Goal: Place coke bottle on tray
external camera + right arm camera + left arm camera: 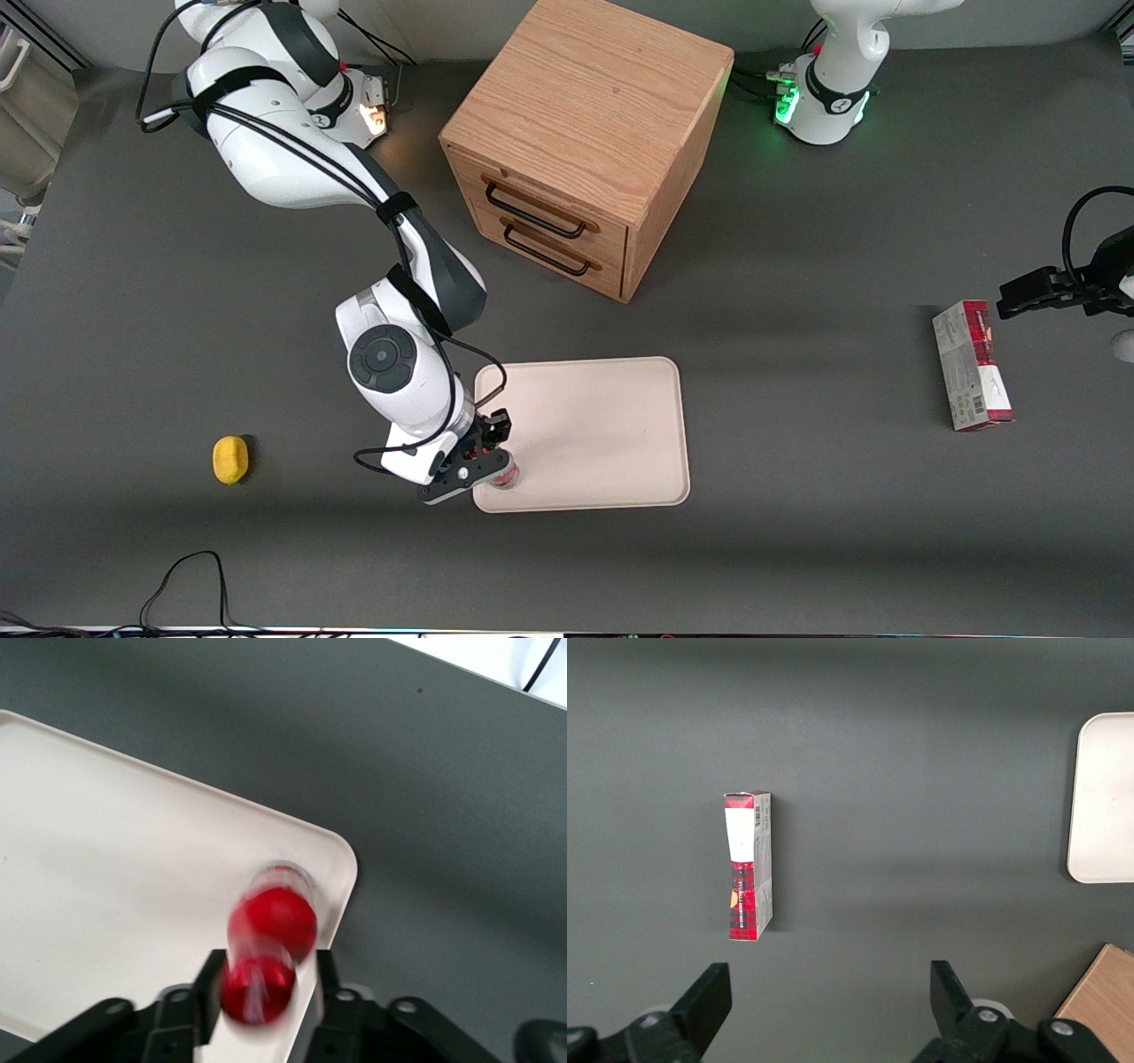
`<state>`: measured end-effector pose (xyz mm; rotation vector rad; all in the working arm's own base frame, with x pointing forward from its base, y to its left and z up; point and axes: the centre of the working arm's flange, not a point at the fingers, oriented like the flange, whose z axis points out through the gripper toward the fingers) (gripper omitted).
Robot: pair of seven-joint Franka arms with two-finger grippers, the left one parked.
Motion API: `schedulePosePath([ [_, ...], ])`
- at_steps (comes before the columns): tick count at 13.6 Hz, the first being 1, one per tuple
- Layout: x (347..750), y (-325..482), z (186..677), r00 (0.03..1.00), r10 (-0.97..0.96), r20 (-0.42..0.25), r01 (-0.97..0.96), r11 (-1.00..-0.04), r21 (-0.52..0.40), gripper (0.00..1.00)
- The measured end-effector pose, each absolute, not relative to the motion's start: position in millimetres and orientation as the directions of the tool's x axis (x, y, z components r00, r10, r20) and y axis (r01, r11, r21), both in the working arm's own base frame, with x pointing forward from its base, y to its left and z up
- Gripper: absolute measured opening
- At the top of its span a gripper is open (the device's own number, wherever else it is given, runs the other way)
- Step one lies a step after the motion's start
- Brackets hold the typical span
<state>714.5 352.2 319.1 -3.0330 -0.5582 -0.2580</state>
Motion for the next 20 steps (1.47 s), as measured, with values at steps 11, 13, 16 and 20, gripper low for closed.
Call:
schedulePosePath([
  [11,672.5,225.0,461.3,0.994,0.053,0.099,0.067,-0.988,-0.141,1.00],
  [13,628.6,155.0,485.3,0.999,-0.024,0.027,-0.022,-0.996,-0.086,1.00],
  [16,555.0,68.2,509.0,0.996,-0.090,-0.023,-0.090,-0.996,-0.023,1.00],
  [20,489.6,13.2,539.2,0.991,-0.134,-0.019,-0.134,-0.991,-0.015,1.00],
])
